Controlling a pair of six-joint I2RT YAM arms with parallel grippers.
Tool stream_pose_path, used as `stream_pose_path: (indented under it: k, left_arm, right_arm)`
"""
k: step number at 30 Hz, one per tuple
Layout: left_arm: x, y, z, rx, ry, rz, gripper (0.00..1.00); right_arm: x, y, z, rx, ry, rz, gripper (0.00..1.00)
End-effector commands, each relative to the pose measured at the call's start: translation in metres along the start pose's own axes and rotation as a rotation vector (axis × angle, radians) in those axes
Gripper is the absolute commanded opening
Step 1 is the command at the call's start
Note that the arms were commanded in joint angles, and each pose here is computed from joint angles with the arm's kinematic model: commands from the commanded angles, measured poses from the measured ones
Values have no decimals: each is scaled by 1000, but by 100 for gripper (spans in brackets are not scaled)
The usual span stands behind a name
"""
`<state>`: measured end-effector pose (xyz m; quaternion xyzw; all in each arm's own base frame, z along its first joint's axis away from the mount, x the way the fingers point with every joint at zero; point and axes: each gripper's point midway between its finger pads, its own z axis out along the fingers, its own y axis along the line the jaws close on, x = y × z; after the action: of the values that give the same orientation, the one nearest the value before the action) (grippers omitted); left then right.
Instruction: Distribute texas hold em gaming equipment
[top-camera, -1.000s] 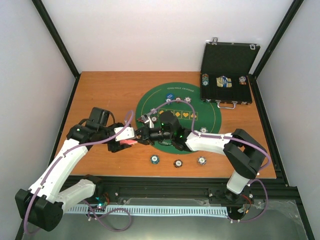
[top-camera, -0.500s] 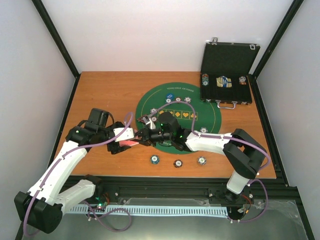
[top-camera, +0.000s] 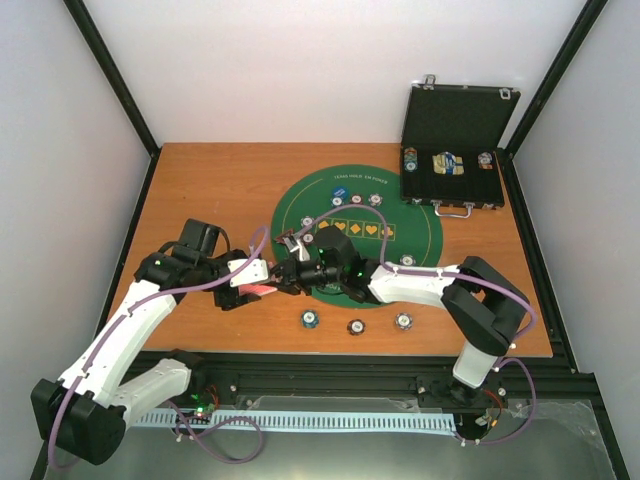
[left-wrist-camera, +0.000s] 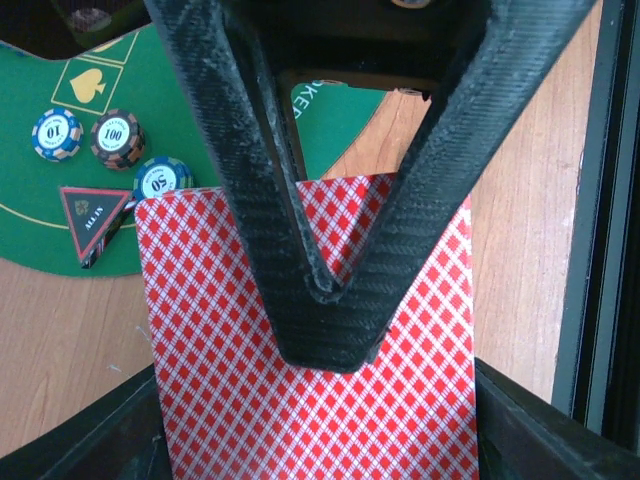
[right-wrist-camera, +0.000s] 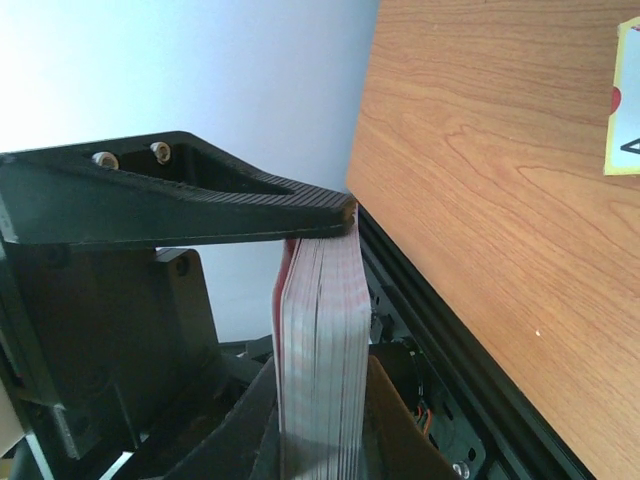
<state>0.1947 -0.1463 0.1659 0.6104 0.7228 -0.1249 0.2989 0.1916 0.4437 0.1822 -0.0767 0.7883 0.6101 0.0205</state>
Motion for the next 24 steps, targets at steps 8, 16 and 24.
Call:
stream_pose_path:
  k: [8,16,24]
  left_arm:
    - [-2,-17,3,86,-30,14,76]
    - [-1,-12,5,47,-35,18,73]
    - [1,-4,0,-9,-7,61,51]
  right_arm:
    - [-6,20,12,-64,-6,-32,3]
    - [-5,20,15,-66,6,-29,3]
    - [-2,2,15,-5,9,-31,3]
